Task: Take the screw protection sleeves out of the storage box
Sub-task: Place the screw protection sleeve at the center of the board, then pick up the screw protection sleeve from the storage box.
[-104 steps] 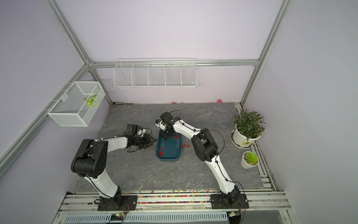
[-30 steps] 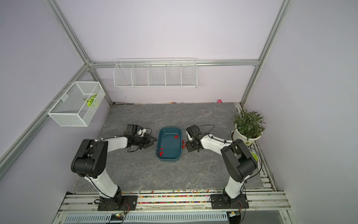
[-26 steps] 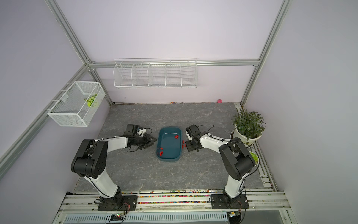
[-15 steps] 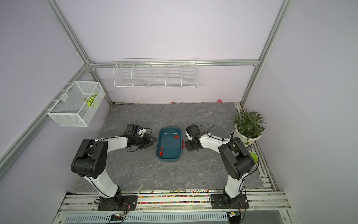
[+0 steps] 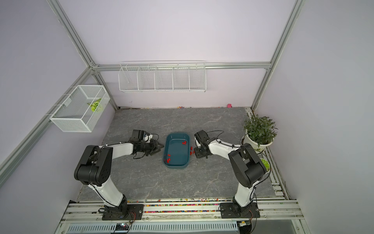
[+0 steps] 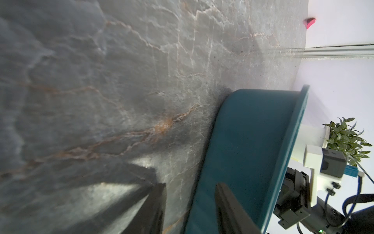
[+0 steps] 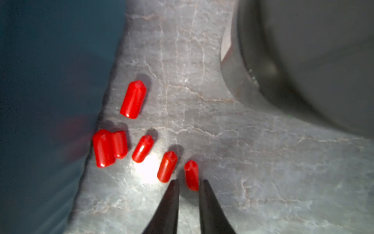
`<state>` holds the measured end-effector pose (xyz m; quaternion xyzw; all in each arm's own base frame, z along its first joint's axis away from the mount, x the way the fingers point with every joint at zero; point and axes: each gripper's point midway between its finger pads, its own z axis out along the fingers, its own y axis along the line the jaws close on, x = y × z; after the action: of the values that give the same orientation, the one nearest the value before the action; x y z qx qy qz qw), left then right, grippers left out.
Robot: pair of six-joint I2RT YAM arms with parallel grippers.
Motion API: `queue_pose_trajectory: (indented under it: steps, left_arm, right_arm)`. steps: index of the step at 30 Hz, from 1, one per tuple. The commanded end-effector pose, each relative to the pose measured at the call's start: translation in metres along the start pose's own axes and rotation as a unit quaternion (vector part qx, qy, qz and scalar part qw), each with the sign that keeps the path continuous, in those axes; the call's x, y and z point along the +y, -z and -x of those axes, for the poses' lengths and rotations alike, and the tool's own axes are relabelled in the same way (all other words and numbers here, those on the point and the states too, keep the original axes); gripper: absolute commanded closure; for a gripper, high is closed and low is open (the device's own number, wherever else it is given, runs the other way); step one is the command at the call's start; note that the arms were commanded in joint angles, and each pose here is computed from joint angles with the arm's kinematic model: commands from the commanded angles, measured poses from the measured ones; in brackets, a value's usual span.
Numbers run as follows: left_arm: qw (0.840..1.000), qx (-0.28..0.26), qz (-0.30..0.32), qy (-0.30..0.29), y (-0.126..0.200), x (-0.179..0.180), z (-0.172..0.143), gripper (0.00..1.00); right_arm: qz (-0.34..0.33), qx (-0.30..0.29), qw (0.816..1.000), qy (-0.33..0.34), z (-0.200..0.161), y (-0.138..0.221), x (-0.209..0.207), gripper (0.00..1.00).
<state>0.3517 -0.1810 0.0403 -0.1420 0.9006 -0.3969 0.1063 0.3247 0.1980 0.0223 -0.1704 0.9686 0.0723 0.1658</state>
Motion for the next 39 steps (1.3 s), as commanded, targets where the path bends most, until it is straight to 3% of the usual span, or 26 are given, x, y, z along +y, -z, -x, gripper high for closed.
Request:
queue_pose_trajectory:
  steps: [1,13,22,32,39]
  left_arm:
    - [1.000,-0.007,-0.008,-0.015,0.001,-0.005,0.006,0.54]
    - [1.000,-0.007,-0.009,-0.015,0.001,-0.005,0.006,0.54]
    - [1.000,-0.009,-0.010,-0.018,0.002,-0.006,0.006,0.54]
    - [1.000,-0.018,-0.011,-0.021,0.005,-0.008,0.006,0.54]
    - [1.000,-0.018,-0.012,-0.023,0.006,-0.009,0.007,0.54]
  right_arm:
    - [-0.005,-0.018,1.000,-0.005,0.008,0.020,-0.003,0.73]
    - [0.005,-0.076,0.997,-0.007,0.029,0.068,0.002,0.65]
    - [0.065,-0.109,0.992,0.004,0.064,0.096,0.034,0.64]
    - [0.071,-0.097,0.991,0.065,0.109,0.088,0.084,0.68]
    - [0.033,-0.056,0.992,0.110,0.117,0.049,0.099,0.71]
